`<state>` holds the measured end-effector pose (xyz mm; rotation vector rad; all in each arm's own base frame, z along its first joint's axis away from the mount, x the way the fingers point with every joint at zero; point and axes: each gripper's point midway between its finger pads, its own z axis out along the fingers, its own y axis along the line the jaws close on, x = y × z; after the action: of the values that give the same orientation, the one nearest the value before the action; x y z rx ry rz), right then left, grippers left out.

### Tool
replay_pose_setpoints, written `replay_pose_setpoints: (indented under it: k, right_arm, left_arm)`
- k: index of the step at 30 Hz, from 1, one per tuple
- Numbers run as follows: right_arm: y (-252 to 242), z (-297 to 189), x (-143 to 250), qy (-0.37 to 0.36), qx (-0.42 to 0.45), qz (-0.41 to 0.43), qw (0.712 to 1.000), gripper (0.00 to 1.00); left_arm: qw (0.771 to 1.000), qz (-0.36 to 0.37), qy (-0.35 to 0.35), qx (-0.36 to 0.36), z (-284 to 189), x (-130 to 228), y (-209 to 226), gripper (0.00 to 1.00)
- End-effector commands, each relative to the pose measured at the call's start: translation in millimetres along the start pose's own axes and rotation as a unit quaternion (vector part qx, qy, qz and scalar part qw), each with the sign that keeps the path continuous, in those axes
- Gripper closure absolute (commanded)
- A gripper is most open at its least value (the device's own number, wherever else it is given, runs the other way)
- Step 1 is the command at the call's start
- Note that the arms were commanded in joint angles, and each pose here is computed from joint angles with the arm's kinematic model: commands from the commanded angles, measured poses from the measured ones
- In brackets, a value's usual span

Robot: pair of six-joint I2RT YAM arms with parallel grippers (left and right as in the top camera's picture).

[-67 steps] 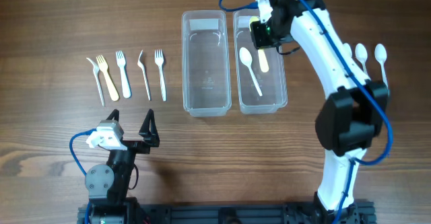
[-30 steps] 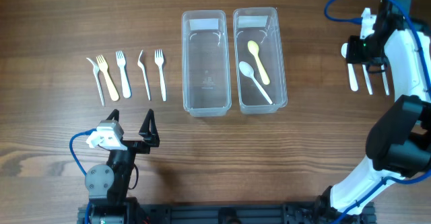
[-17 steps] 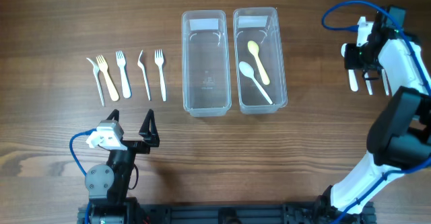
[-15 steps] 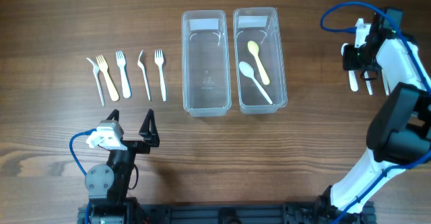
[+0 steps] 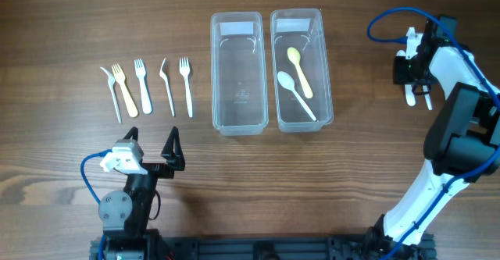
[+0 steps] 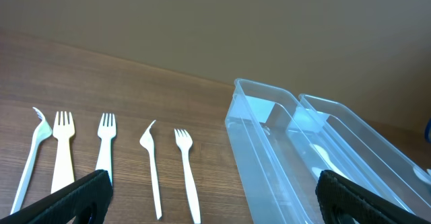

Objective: Pack container
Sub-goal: 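Move the right gripper over a white spoon and grasp it, then carry the white spoon into the right container and release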

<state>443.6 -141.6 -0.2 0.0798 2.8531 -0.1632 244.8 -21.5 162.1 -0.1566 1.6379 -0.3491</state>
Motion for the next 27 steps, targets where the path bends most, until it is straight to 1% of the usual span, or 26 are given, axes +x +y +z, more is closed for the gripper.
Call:
replay_pose_setpoints:
  k: [1,2,9,13,15,17,22,27]
  right_arm:
    - [1,26,18,0.035,-0.003,-0.007,0.999,0.57]
    - [2,27,20,0.038,-0.003,-0.007,0.999,0.60]
    - [2,28,20,0.038,-0.003,-0.007,0.999,0.73]
    - [1,27,19,0.038,-0.004,-0.005,0.999,0.90]
    - [1,25,17,0.036,-0.003,-0.002,0.999,0.94]
    - [2,22,14,0.032,-0.007,-0.001,0.999,0.96]
    - [3,5,-4,0.006,-0.017,0.008,1.000,0.96]
    - [9,-32,-33,-0.043,-0.049,0.012,0.998,0.96]
  left_arm:
    - [1.000,-0.004,0.000,0.004,0,2,0,0.00]
    - [1.000,-0.004,0.000,0.004,0,2,0,0.00]
    - [1.000,-0.004,0.000,0.004,0,2,0,0.00]
    - [1.000,-0.004,0.000,0.004,0,2,0,0.00]
    - [1.000,-0.004,0.000,0.004,0,2,0,0.00]
    - [1.000,-0.004,0.000,0.004,0,2,0,0.00]
    - [1.000,-0.004,0.000,0.004,0,2,0,0.00]
    - [1.000,-0.004,0.000,0.004,0,2,0,0.00]
